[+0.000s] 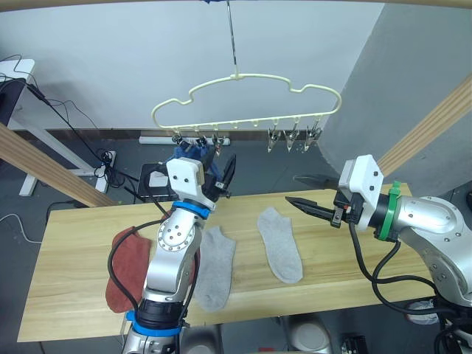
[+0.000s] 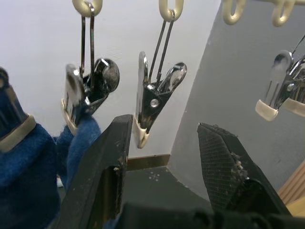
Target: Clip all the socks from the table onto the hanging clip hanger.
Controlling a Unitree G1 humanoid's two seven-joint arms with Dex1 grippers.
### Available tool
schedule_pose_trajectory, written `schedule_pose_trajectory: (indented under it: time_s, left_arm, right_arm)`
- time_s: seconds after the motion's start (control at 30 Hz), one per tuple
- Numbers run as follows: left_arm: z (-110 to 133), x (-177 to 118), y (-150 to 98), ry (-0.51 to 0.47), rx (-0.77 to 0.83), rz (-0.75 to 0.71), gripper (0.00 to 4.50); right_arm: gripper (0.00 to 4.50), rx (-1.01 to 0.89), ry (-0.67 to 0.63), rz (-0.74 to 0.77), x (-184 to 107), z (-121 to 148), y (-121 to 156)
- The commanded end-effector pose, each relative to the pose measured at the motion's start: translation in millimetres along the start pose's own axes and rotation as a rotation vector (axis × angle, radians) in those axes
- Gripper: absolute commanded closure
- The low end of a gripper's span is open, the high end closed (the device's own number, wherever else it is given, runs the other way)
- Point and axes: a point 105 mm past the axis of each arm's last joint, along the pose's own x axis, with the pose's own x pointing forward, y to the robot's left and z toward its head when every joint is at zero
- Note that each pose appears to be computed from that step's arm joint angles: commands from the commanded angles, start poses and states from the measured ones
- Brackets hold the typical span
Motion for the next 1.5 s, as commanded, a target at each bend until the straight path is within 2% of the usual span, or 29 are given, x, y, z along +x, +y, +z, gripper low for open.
schedule_pose_trajectory:
  time_s: [0.03, 0.33, 1.03, 1.13, 1.27, 1.3, 1.5]
  left_arm:
    - [17, 3, 3, -0.069, 0.014, 0.018, 2.15]
    - [21, 5, -1, -0.088, 0.03, 0.041, 2.15]
    - [26, 7, 2, -0.109, 0.071, 0.091, 2.15]
    - [27, 7, 3, -0.111, 0.083, 0.094, 2.69]
    - [29, 6, 4, -0.118, 0.094, 0.1, 3.8]
    - [29, 6, 4, -0.119, 0.096, 0.1, 3.95]
    - [30, 5, 6, -0.119, 0.11, 0.114, 3.98]
  right_arm:
    - [2.35, -0.031, -0.038, 0.003, -4, 12, 2]
    - [2.35, 0.043, -0.094, 0.067, -7, 22, 8]
    - [2.35, 0.099, -0.073, 0.099, -12, 20, 11]
    - [2.35, 0.104, -0.071, 0.099, -12, 20, 11]
    - [2.35, 0.106, -0.069, 0.1, -12, 20, 12]
    - [2.35, 0.106, -0.069, 0.1, -12, 20, 12]
    - [2.35, 0.114, -0.059, 0.106, -12, 17, 14]
